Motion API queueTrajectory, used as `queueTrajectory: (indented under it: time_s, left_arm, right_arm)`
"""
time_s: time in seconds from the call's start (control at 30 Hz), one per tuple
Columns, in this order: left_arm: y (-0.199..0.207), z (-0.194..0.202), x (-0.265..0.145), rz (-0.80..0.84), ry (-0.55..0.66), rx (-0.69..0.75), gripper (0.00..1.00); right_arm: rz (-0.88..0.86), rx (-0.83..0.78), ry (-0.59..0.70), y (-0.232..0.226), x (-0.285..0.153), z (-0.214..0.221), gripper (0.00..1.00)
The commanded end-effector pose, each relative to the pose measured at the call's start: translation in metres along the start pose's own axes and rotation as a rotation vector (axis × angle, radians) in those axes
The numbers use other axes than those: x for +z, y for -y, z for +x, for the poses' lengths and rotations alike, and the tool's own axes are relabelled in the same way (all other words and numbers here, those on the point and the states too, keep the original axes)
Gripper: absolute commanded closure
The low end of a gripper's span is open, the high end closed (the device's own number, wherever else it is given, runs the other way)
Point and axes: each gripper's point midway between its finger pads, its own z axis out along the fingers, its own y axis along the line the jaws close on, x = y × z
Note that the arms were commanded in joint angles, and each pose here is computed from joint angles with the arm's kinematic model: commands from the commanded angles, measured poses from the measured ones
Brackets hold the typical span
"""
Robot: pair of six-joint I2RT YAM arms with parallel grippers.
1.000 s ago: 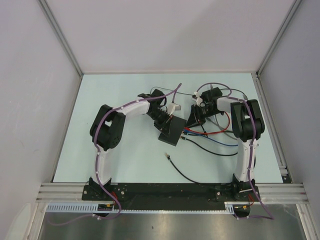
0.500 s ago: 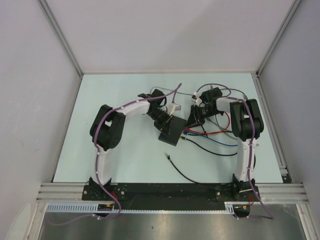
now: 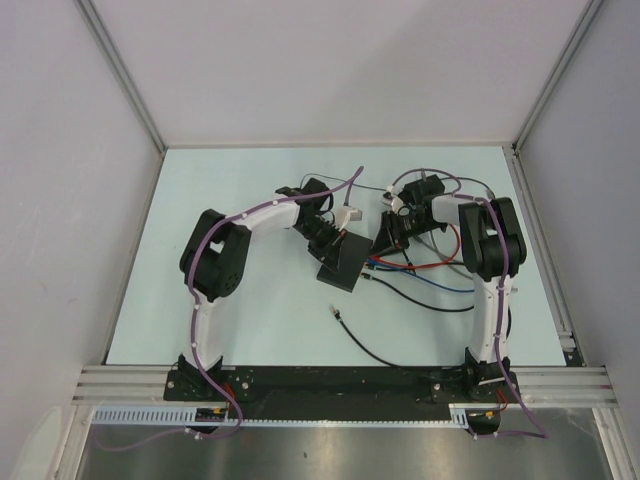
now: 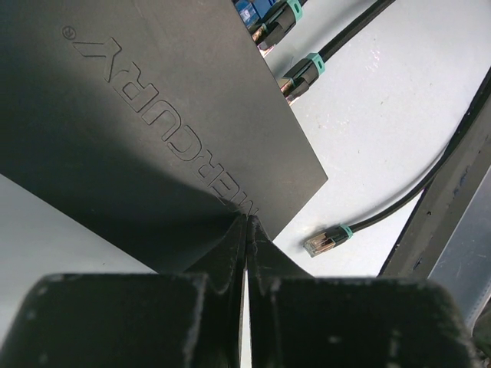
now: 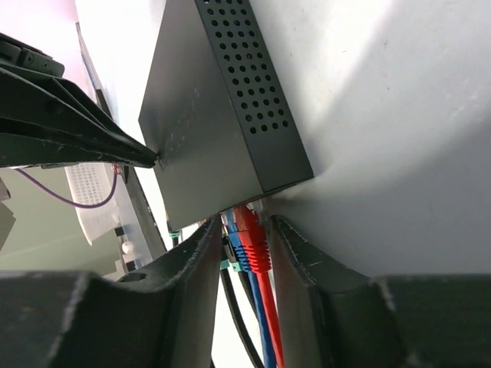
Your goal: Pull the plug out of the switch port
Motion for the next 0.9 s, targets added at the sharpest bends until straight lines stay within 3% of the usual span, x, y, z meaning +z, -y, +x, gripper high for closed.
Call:
queueTrajectory:
  time_s: [0.0,0.17,0.47,0.63,0.87]
  left_arm:
    - [-0.037,0.014,0.009,-0.129,-0.059,0.020,0.98]
    - [-0.036,0.015,0.009,-0.130,-0.060,0.024,0.98]
    - [-0.037,0.014,0.007,-0.139,-0.057,0.033,0.98]
    - [-0.038,0.013,0.007,-0.144,-0.057,0.036,0.98]
    - [-0.039,0.009,0.006,-0.149,-0.050,0.041,0.98]
  right_arm:
    - [0.128,0.005,-0.038,0.036,0.008,0.011,0.60]
    - [0.142,0.001,-0.046,0.037,0.011,0.010,0.65]
    - [0.169,-0.008,-0.092,0.038,0.011,0.014,0.86]
    - [0.205,-0.027,-0.182,0.050,0.002,0.023,0.90]
    - [0.186,-0.009,-0.137,0.050,-0.003,-0.008,0.90]
